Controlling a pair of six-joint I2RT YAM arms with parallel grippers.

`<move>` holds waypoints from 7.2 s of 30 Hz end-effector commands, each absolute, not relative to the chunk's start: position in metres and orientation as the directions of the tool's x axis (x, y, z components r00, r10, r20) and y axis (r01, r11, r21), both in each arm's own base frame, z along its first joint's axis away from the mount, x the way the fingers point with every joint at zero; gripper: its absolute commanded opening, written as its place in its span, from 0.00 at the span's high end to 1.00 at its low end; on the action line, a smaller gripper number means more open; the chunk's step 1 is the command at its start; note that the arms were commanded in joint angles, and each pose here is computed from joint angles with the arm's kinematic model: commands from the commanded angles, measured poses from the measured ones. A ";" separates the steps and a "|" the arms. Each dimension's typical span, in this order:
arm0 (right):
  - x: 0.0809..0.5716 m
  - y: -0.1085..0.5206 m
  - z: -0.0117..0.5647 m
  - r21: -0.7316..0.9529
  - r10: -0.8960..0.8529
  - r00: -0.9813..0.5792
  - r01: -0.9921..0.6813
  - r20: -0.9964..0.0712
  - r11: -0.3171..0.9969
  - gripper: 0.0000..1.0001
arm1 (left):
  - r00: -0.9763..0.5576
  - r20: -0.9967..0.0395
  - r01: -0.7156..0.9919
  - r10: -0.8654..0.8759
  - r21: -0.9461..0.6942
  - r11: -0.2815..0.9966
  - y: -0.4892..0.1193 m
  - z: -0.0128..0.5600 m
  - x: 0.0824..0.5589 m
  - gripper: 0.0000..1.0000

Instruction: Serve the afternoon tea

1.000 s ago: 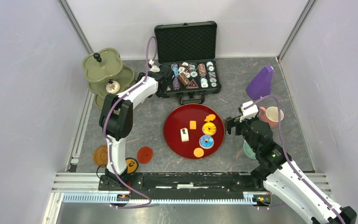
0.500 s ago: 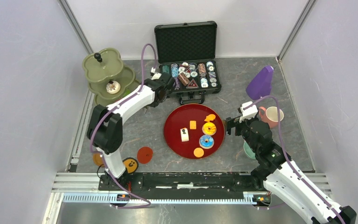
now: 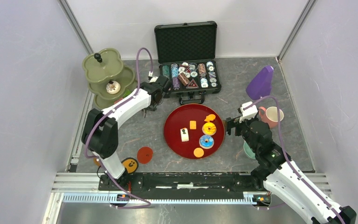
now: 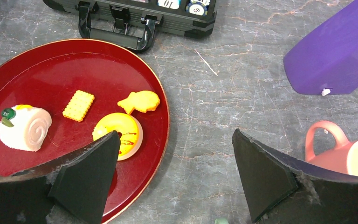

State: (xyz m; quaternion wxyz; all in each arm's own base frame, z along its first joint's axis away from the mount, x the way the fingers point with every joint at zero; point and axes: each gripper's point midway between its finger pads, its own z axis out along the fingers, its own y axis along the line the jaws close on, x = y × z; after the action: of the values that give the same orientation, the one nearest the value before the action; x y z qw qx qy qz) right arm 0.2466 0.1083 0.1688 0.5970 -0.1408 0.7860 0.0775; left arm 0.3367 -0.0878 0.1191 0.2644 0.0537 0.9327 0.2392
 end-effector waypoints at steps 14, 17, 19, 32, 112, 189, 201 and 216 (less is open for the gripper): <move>0.246 0.108 0.181 -0.025 -0.094 -0.212 -0.307 -0.973 0.951 0.02 | -0.776 -0.617 -0.106 0.133 0.335 0.936 -0.125 0.156 0.421 0.61; 0.247 0.110 0.179 -0.025 -0.096 -0.218 -0.308 -0.971 0.951 0.02 | -0.761 -0.639 -0.075 0.112 0.258 0.963 -0.133 0.176 0.410 0.60; 0.248 0.111 0.179 -0.028 -0.102 -0.222 -0.312 -0.970 0.950 0.02 | -0.758 -0.645 -0.028 0.094 0.176 0.984 -0.140 0.186 0.394 0.58; 0.250 0.117 0.178 -0.022 -0.102 -0.219 -0.338 -0.970 0.941 0.02 | -0.889 -0.435 0.106 -0.144 -0.501 0.859 -0.196 0.211 0.204 0.47; 0.246 0.117 0.174 -0.010 -0.092 -0.223 -0.343 -0.970 0.939 0.02 | -0.614 -0.788 -0.415 -0.032 0.288 0.863 -0.078 0.184 0.210 0.60; 0.253 0.113 0.163 -0.059 -0.150 -0.273 -0.315 -0.950 0.947 0.02 | -0.474 -0.532 -0.572 -0.702 -0.421 0.704 -0.041 0.163 0.209 0.00; 0.252 0.111 0.166 -0.052 -0.141 -0.273 -0.308 -0.952 0.950 0.02 | -0.229 -0.577 -0.721 -0.784 -0.440 0.535 -0.019 0.080 0.256 0.00; 0.248 0.116 0.160 -0.029 -0.125 -0.267 -0.335 -0.956 0.942 0.02 | -0.253 -0.696 -0.778 -0.672 -0.266 0.569 -0.003 0.050 0.301 0.00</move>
State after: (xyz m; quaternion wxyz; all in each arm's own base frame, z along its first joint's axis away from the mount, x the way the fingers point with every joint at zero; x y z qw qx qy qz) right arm 0.2447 0.1097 0.1501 0.5715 -0.1508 0.8033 0.0733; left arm 0.2734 -0.0103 0.0350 0.3666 -0.4595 0.8076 0.0474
